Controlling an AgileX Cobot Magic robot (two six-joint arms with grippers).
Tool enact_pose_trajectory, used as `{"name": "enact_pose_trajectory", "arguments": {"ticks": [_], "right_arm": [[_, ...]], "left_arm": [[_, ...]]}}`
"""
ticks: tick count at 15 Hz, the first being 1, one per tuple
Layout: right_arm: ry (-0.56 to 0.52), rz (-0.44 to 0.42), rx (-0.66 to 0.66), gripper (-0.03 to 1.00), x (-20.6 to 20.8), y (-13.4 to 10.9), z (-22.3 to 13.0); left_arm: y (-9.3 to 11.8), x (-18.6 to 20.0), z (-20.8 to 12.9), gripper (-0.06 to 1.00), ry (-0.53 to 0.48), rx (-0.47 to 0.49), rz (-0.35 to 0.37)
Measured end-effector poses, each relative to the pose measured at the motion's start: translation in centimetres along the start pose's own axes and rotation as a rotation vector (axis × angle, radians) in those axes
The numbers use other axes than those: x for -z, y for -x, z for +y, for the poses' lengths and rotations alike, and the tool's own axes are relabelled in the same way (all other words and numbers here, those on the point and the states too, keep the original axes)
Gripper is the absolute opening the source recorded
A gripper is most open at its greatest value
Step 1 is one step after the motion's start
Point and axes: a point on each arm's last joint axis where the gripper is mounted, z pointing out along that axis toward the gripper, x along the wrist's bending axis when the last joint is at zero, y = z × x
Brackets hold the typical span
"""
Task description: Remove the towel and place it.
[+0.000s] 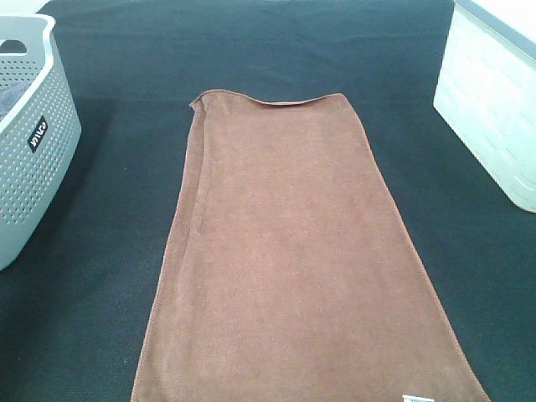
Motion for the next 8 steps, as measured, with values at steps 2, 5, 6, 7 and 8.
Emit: {"name": "enact_pose_trajectory", "arguments": {"ticks": [2, 5, 6, 7, 8], "right_arm": [[0.063, -0.008, 0.018, 0.58, 1.5, -0.7, -2.8], [0.169, -0.044, 0.053, 0.58, 3.0, -1.3, -7.3], [0.192, -0.059, 0.064, 0.58, 3.3, -1.3, -8.5], [0.204, -0.072, 0.071, 0.58, 3.3, -1.3, -9.6], [0.223, -0.074, 0.076, 0.58, 3.3, -1.4, -10.7]], "left_arm": [[0.1, 3.5, -3.2, 0.74, 0.063, -0.004, -0.002], [0.0, 8.7, -8.5, 0.74, 0.199, -0.016, 0.006], [-0.1, 9.5, -10.0, 0.74, 0.223, -0.023, 0.02], [-0.2, 10.4, -11.5, 0.74, 0.251, -0.028, 0.035], [-0.4, 11.1, -13.2, 0.74, 0.276, -0.033, 0.051]]}}
